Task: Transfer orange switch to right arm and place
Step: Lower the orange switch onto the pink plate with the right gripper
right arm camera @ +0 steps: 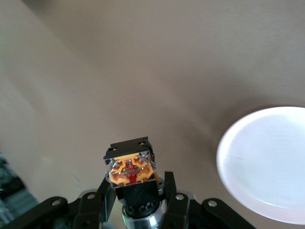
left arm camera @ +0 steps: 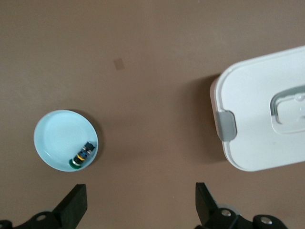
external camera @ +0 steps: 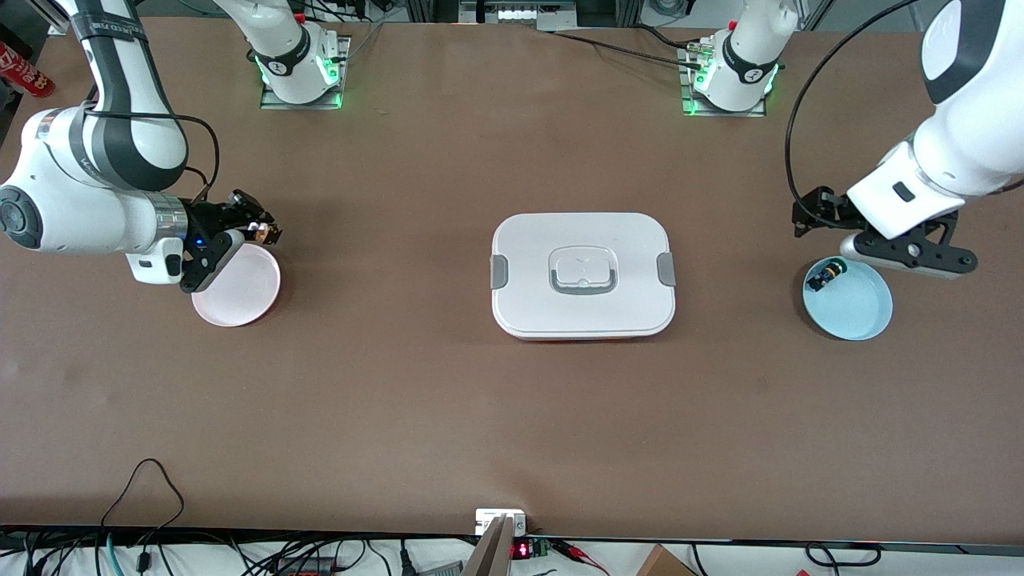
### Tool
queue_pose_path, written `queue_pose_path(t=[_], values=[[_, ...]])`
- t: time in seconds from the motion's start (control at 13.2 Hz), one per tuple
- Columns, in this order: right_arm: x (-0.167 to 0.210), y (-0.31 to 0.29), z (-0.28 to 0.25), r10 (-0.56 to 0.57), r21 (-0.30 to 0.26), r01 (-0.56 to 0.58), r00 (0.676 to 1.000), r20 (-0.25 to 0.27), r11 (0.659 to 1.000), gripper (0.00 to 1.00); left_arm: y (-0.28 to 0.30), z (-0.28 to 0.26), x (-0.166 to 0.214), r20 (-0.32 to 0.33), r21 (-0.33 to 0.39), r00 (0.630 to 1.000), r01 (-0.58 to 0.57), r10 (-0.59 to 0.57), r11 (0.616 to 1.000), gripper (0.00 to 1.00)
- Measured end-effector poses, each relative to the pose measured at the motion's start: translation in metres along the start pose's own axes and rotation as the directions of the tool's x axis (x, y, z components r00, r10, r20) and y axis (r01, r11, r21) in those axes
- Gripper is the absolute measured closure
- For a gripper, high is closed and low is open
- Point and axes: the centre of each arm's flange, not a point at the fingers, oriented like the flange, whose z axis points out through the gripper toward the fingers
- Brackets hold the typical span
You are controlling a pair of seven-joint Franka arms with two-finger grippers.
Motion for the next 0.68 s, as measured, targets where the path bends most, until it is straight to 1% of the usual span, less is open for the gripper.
queue_pose_path(t=[0.08, 0.23, 0.38, 0.45, 0.53, 0.68], values=[[-0.002, 0.005, -0.001, -0.036, -0.041, 0.037, 0.999, 0.02, 0.998, 0.55, 0.004, 0.003, -0.006, -0.008, -0.03, 1.0, 0.004, -0.004, 1.0, 0.0], [-0.004, 0.013, -0.003, -0.114, -0.109, 0.119, 0.992, 0.057, 0.987, 0.55, 0.003, 0.003, -0.014, -0.039, -0.048, 0.999, 0.026, -0.028, 0.999, 0.0], [-0.003, 0.02, -0.003, -0.196, -0.16, 0.207, 0.977, 0.086, 0.965, 0.55, -0.014, 0.008, -0.016, -0.039, -0.052, 0.991, 0.123, -0.125, 0.991, 0.0], [-0.003, 0.024, -0.003, -0.243, -0.195, 0.261, 0.964, 0.111, 0.945, 0.55, -0.025, 0.012, -0.016, -0.035, -0.046, 0.987, 0.153, -0.154, 0.987, 0.0], [-0.003, 0.029, -0.003, -0.286, -0.227, 0.311, 0.948, 0.137, 0.923, 0.55, -0.034, 0.015, -0.016, -0.036, -0.023, 0.986, 0.163, -0.163, 0.986, 0.0], [-0.001, 0.036, 0.001, -0.343, -0.259, 0.377, 0.924, 0.167, 0.889, 0.55, -0.036, 0.015, -0.014, -0.047, 0.031, 0.987, 0.154, -0.153, 0.988, 0.0]])
